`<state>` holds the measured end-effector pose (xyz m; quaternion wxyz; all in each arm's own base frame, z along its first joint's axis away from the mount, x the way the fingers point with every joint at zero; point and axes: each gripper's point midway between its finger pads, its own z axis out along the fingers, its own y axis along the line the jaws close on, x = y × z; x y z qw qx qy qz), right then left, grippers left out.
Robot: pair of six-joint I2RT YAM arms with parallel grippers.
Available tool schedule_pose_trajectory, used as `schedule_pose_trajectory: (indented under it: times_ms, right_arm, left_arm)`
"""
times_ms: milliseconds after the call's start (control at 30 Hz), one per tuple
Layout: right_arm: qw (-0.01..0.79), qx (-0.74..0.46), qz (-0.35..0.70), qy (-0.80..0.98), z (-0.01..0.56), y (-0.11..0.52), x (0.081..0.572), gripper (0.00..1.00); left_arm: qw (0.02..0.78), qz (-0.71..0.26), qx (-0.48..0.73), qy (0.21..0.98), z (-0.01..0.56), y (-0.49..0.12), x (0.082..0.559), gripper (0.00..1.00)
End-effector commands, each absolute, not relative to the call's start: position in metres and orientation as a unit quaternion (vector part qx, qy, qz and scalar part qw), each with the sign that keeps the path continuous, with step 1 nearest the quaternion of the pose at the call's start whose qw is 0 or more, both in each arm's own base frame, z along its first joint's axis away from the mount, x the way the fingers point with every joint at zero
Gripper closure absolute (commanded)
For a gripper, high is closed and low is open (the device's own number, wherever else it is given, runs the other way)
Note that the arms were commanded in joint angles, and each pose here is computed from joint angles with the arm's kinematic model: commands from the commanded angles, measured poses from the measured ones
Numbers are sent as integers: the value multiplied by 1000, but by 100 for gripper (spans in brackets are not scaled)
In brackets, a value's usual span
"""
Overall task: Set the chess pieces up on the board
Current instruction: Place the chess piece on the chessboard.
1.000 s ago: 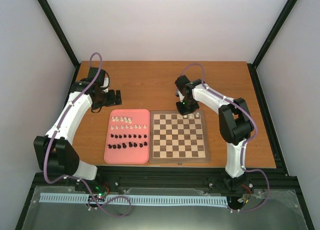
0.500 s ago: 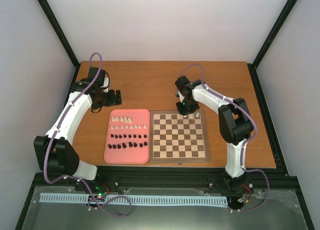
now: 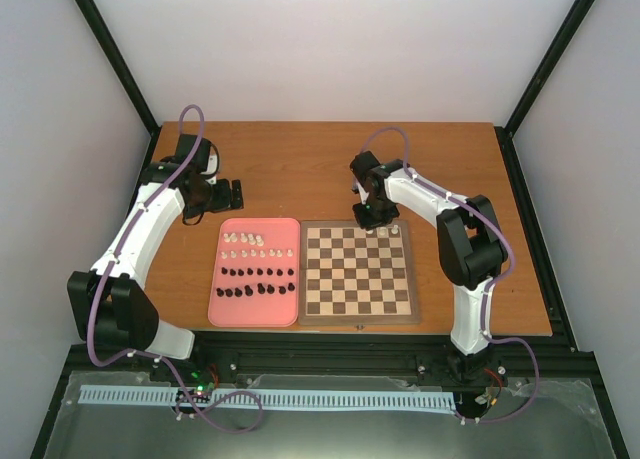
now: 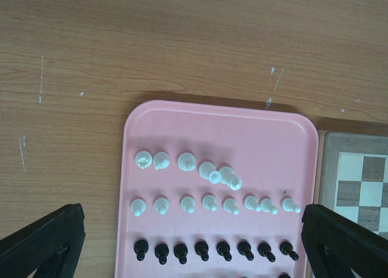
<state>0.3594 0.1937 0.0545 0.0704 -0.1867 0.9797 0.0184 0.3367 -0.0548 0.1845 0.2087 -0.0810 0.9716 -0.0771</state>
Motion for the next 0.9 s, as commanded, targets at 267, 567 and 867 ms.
schedule_pose_trajectory:
  times_ms: [267,567,867]
  right_arm:
    - [81,-184,1,980,63,183,363,76]
    - [80,-201,29,976,65,193,361,68]
    - [105,-203,44,973,78,203,375,56]
  left_arm:
    - [218,-86,-83,969,188,-57,344,0]
    - [216,-84,-83,969,187,-56,342,0]
    - [217,-83,-83,969,187,-56,343,0]
